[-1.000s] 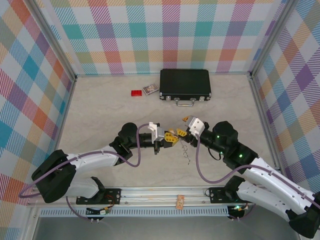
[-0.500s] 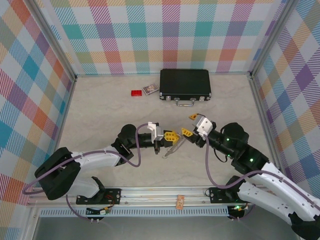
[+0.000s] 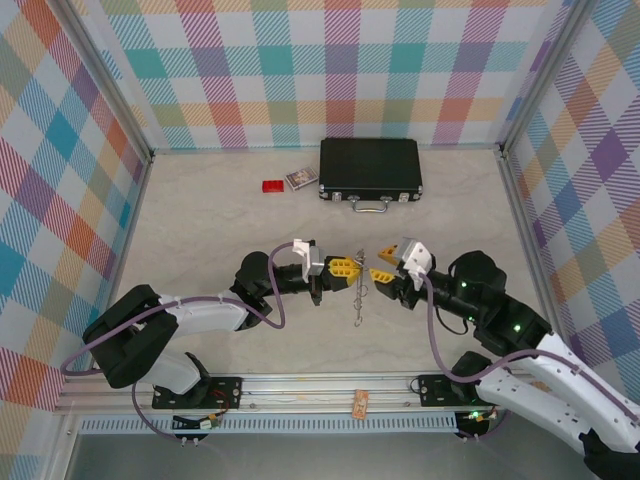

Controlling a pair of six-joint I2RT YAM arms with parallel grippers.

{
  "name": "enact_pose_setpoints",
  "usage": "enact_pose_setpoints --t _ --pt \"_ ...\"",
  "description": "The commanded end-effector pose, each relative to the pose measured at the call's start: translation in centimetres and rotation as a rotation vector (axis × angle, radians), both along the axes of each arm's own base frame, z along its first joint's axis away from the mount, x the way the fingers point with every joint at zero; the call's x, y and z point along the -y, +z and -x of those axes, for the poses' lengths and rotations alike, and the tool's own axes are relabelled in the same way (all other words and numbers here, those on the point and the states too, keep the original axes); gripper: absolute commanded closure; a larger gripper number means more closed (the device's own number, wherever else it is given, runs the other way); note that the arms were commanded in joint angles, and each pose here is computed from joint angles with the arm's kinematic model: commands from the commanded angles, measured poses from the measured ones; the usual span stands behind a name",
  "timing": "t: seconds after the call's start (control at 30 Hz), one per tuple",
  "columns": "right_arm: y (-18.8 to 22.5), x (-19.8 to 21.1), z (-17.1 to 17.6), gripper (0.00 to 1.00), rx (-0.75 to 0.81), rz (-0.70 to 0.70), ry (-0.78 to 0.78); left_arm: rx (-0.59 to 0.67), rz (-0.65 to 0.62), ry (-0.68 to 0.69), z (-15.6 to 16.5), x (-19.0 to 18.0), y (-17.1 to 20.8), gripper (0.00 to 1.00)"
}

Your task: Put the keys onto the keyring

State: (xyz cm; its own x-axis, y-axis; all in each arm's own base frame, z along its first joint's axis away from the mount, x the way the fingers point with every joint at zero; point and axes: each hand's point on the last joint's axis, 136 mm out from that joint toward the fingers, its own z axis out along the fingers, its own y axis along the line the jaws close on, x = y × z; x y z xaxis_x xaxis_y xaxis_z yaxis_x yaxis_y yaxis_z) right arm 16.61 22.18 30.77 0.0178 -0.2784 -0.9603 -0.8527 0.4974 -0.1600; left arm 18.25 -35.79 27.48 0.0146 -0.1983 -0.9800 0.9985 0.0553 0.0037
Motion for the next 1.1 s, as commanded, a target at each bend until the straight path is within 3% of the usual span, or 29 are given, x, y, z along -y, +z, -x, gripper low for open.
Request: enact_pose_setpoints --t 0.0,0.3,0.77,1.07 --pt "-0.5 -0.7 0.4 0.62 -0.059 0.008 0.049 0.055 0.065 -0.013 0.8 -0.6 2.0 1.00" --pt "-1.5 -1.3 -0.7 0.61 -0.144 0.032 0.064 0.072 0.053 -0.010 1.0 -0.8 2.3 1.00" --pt "-0.6 -1.4 -0.1 0.68 -0.120 0.004 0.116 0.064 0.038 -0.022 1.2 -0.7 1.9 1.00" --pt "-0.5 -1.5 0.0 0.82 -0.112 0.005 0.128 0.064 0.034 -0.028 1.3 -0.6 1.9 1.00"
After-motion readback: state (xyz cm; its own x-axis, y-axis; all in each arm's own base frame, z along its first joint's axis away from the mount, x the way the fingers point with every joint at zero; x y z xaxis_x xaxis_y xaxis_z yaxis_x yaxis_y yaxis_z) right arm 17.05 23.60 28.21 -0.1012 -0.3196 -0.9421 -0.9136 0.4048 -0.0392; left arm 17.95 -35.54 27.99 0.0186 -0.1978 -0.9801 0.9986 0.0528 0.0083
